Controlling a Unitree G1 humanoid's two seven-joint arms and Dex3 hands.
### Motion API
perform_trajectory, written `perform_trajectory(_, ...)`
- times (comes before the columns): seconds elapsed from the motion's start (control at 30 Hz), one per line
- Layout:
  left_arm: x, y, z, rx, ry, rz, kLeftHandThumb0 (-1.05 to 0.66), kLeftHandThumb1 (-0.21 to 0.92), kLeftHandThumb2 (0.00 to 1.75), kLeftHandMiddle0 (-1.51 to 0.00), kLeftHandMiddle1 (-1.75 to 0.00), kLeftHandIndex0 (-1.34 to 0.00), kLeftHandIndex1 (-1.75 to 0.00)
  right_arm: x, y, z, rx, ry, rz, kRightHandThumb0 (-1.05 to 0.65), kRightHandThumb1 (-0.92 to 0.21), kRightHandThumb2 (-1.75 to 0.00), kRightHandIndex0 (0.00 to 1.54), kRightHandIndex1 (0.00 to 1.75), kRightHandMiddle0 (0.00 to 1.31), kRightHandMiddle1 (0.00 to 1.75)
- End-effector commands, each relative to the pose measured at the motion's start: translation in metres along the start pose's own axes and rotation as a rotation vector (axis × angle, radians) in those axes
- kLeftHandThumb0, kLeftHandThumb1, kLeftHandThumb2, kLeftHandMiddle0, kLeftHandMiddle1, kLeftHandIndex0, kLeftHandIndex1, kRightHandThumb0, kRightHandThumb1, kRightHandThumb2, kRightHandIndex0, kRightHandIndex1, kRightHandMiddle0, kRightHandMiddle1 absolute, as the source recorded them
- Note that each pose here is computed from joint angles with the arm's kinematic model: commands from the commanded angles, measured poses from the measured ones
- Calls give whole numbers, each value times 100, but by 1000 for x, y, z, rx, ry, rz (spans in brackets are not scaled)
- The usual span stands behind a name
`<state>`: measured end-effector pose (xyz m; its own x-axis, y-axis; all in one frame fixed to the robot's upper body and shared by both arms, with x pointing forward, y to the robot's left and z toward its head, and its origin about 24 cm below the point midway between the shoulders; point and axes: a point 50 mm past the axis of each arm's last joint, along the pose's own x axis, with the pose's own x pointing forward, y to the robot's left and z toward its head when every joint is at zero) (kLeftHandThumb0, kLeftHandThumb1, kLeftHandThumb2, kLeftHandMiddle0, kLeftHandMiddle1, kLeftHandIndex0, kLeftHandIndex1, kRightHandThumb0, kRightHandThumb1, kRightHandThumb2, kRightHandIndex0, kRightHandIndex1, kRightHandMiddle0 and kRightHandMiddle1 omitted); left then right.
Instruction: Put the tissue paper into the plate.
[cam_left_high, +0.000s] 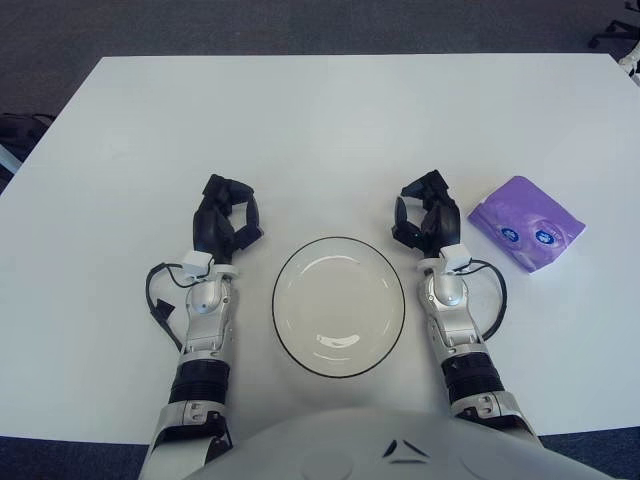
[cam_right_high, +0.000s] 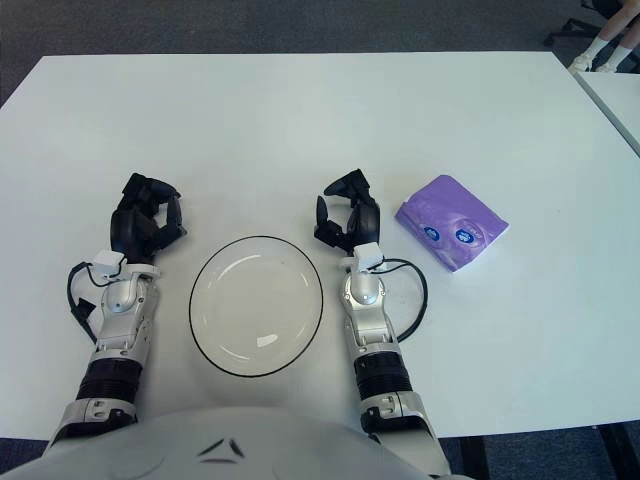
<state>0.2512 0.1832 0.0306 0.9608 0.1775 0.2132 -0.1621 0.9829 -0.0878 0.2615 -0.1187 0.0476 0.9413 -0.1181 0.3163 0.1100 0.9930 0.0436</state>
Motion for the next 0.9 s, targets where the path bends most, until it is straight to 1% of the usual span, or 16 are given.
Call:
perform_trajectory(0.0, -39, 1, -45, 12, 239, 19, -41, 57, 101, -64, -175, -42, -175, -38, -18, -34, -88, 169, 6, -41, -55, -103, 63, 153, 43, 175)
perform_trajectory(0.27, -39, 0, -45, 17, 243, 21, -41, 57, 101, -67, -175, -42, -175, -37, -21, -31, -92, 160, 22, -41, -55, -102, 63, 153, 43, 175)
perform_trajectory(0.43, -39, -2, -45, 9, 242, 19, -41, 57, 101, -67, -175, -42, -175, -34, -23, -27, -110, 145, 62, -40, -58, -99, 61, 150, 41, 175)
perform_trajectory(0.47, -39, -3, -45, 6, 242, 18, -41, 57, 101, -67, -175, -42, -175, -33, -24, -25, -116, 138, 75, -40, -60, -96, 59, 149, 39, 175)
perform_trajectory(0.5, -39, -3, -45, 2, 242, 18, -41, 57, 102, -67, -175, -42, -175, -31, -25, -22, -128, 124, 98, -40, -61, -95, 59, 148, 39, 175)
perform_trajectory(0.6, -39, -4, -46, -5, 242, 17, -41, 56, 102, -66, -175, -42, -175, -26, -30, -11, -165, 82, 159, -38, -68, -85, 55, 143, 34, 175)
perform_trajectory(0.73, -39, -6, -46, -4, 241, 15, -41, 56, 102, -65, -175, -42, -175, -21, -36, 3, -250, 7, 254, -37, -79, -72, 50, 137, 27, 175)
perform_trajectory(0.8, -39, -7, -46, -4, 240, 15, -41, 56, 102, -65, -175, -42, -175, -19, -41, 12, -293, -26, 314, -36, -83, -65, 47, 134, 24, 175)
perform_trajectory(0.87, -39, -7, -47, -3, 241, 15, -41, 56, 103, -65, -175, -42, -175, -15, -51, 21, -351, -65, 421, -36, -88, -58, 40, 130, 21, 175)
